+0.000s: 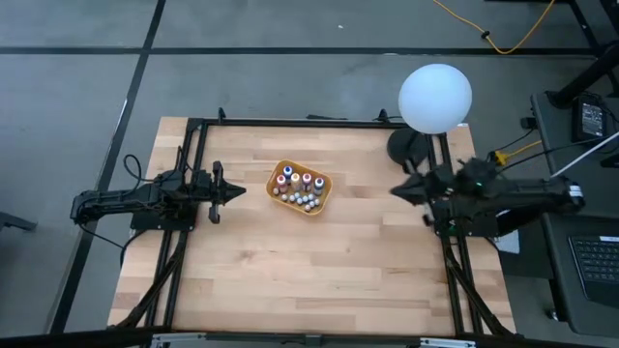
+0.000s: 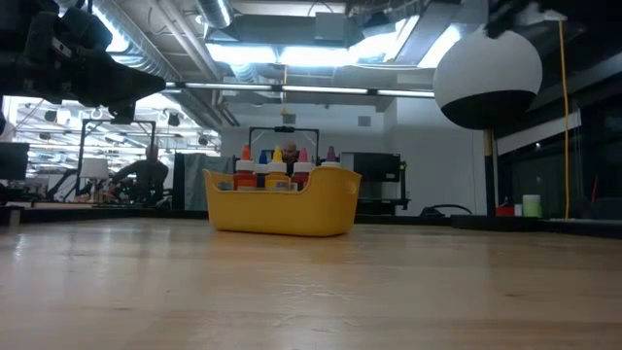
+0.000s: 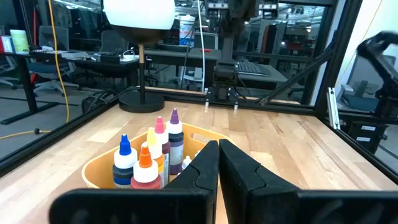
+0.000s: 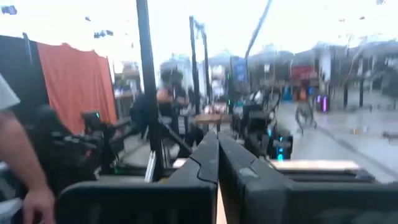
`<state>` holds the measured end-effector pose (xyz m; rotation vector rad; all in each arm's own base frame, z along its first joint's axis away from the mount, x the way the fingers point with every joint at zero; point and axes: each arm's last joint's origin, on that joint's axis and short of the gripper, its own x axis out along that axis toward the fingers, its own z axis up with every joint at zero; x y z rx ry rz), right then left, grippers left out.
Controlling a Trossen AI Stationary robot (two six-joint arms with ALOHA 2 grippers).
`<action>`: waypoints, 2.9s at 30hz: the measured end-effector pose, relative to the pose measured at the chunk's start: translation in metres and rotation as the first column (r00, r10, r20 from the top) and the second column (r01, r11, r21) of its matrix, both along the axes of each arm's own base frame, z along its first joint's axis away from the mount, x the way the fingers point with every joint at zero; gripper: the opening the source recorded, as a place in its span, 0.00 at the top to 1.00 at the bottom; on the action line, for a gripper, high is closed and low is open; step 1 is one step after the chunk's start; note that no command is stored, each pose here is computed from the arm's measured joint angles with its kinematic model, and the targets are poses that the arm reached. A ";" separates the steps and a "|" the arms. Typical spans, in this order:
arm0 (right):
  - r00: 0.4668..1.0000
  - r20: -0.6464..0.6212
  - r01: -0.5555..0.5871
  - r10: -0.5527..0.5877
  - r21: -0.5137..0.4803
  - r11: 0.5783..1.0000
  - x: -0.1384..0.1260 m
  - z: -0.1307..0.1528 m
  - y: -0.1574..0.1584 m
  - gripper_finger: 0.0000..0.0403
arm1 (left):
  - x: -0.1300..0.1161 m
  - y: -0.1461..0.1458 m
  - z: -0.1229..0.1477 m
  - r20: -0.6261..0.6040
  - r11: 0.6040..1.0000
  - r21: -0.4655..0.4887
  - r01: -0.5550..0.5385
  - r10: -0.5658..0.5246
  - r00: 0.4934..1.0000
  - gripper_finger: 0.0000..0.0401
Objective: Pick & Place food coloring
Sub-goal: Return to Home Position
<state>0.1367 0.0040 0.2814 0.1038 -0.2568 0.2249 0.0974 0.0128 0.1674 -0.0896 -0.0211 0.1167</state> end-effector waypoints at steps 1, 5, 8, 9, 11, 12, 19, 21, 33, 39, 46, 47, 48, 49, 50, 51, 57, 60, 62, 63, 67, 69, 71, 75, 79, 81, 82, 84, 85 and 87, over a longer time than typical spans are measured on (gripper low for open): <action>1.000 0.023 -0.005 0.005 0.006 1.000 -0.009 -0.006 0.001 0.99 | 0.000 0.000 0.000 0.000 1.000 0.000 0.000 0.000 1.000 0.98; 0.993 0.099 -0.072 0.068 0.028 0.997 -0.036 -0.027 0.007 0.99 | 0.000 0.000 0.000 0.000 1.000 0.000 0.000 0.000 1.000 0.97; 0.988 0.102 -0.117 0.114 0.029 0.993 -0.049 -0.042 0.010 0.99 | 0.000 0.000 0.000 0.000 1.000 0.000 0.000 0.000 1.000 0.98; 0.989 0.085 -0.123 0.121 0.022 0.992 -0.052 -0.046 0.011 1.00 | 0.000 0.000 0.000 0.000 1.000 0.000 0.000 0.000 1.000 0.98; 0.992 0.039 -0.119 0.119 -0.017 0.993 -0.057 -0.052 0.011 1.00 | 0.000 0.000 0.000 0.000 1.000 0.000 0.001 -0.001 1.000 0.98; 0.994 0.003 -0.106 0.106 -0.046 0.993 -0.057 -0.055 0.012 1.00 | 0.000 0.000 0.000 0.000 1.000 0.000 0.000 0.000 1.000 0.98; 0.986 -0.163 -0.074 0.043 -0.188 0.979 -0.053 -0.074 0.012 1.00 | 0.000 0.000 0.000 -0.003 1.000 0.000 0.000 0.000 1.000 0.97; 0.987 -0.153 -0.080 0.051 -0.190 0.978 -0.051 -0.079 0.013 1.00 | 0.000 0.000 0.000 -0.004 1.000 0.000 0.001 -0.001 1.000 0.98; 0.960 -0.085 0.226 -0.267 -0.327 0.918 -0.040 -0.106 0.004 1.00 | 0.000 0.000 0.000 -0.003 1.000 0.000 0.000 0.000 1.000 0.97; 0.959 -0.162 0.179 -0.235 -0.298 0.938 -0.039 -0.113 0.001 1.00 | 0.000 0.000 0.000 -0.004 1.000 0.000 0.001 -0.001 1.000 0.98; 0.951 -0.171 0.198 -0.259 -0.308 0.931 -0.039 -0.114 -0.002 0.99 | 0.000 0.000 0.000 -0.004 1.000 -0.001 0.000 0.000 1.000 0.97; 0.950 -0.166 0.201 -0.265 -0.325 0.924 -0.039 -0.114 -0.002 0.98 | 0.000 0.000 0.000 -0.004 1.000 -0.001 0.000 0.000 1.000 0.97; 0.950 -0.161 0.203 -0.269 -0.338 0.919 -0.039 -0.114 -0.002 0.98 | 0.000 0.000 0.000 -0.003 1.000 0.000 0.000 0.000 1.000 0.97; 0.949 -0.157 0.204 -0.273 -0.353 0.913 -0.039 -0.114 -0.002 0.97 | 0.000 0.000 0.000 -0.003 1.000 0.000 0.000 0.000 1.000 0.97; 0.949 -0.156 0.206 -0.275 -0.356 0.912 -0.039 -0.114 -0.003 0.97 | 0.000 0.000 0.000 -0.004 1.000 -0.001 0.000 0.000 1.000 0.98; 0.949 -0.156 0.206 -0.275 -0.354 0.912 -0.039 -0.114 -0.003 0.97 | 0.000 0.000 0.000 -0.004 1.000 -0.001 0.000 0.000 1.000 0.98; 0.949 -0.159 0.206 -0.273 -0.346 0.915 -0.039 -0.114 -0.003 0.96 | 0.000 0.000 0.000 -0.004 1.000 -0.001 0.000 0.000 1.000 0.98; 0.949 -0.172 0.205 -0.265 -0.305 0.930 -0.039 -0.114 -0.003 0.96 | 0.000 0.000 0.000 -0.004 1.000 -0.001 0.000 0.000 1.000 0.98; 0.949 -0.171 0.205 -0.265 -0.305 0.930 -0.039 -0.114 -0.003 0.96 | 0.000 0.000 0.000 -0.003 1.000 0.000 0.000 0.000 1.000 0.97; 0.949 -0.171 0.205 -0.265 -0.307 0.929 -0.039 -0.114 -0.003 0.96 | 0.000 0.000 0.000 -0.003 1.000 0.000 0.000 0.000 1.000 0.97; 0.949 -0.172 0.205 -0.265 -0.305 0.930 -0.039 -0.114 -0.003 0.96 | 0.000 0.000 0.000 -0.004 1.000 0.000 0.000 0.000 1.000 0.98; 0.949 -0.171 0.205 -0.265 -0.306 0.930 -0.039 -0.114 -0.003 0.96 | 0.000 0.000 0.000 -0.004 1.000 0.000 0.000 0.000 1.000 0.98; 0.949 -0.171 0.205 -0.265 -0.306 0.930 -0.039 -0.114 -0.003 0.96 | 0.000 0.000 0.000 -0.004 1.000 0.000 0.000 0.000 1.000 0.98; 0.949 -0.171 0.205 -0.265 -0.307 0.929 -0.039 -0.114 -0.003 0.96 | 0.000 0.000 0.000 -0.004 1.000 -0.001 0.000 0.000 1.000 0.97; 0.949 -0.171 0.205 -0.266 -0.307 0.929 -0.039 -0.114 -0.003 0.96 | 0.000 0.000 0.000 -0.003 1.000 0.000 0.000 0.000 1.000 0.98; 0.949 -0.171 0.205 -0.266 -0.307 0.929 -0.039 -0.114 -0.003 0.96 | 0.000 0.000 0.000 -0.004 1.000 0.000 0.000 0.000 1.000 0.98; 0.949 -0.171 0.205 -0.266 -0.307 0.929 -0.039 -0.114 -0.003 0.96 | 0.000 0.000 0.000 -0.004 1.000 0.000 0.000 0.000 1.000 0.98; 0.949 -0.171 0.205 -0.266 -0.307 0.929 -0.039 -0.114 -0.003 0.96 | 0.000 0.000 0.000 -0.003 1.000 0.000 0.000 0.000 1.000 0.98; 0.949 -0.171 0.205 -0.266 -0.307 0.929 -0.039 -0.114 -0.003 0.96 | 0.000 0.000 0.000 -0.004 1.000 -0.001 0.001 -0.001 1.000 0.98; 0.949 -0.171 0.205 -0.266 -0.307 0.929 -0.039 -0.114 -0.003 0.96 | 0.000 0.000 0.000 -0.004 1.000 -0.001 0.000 0.000 1.000 0.98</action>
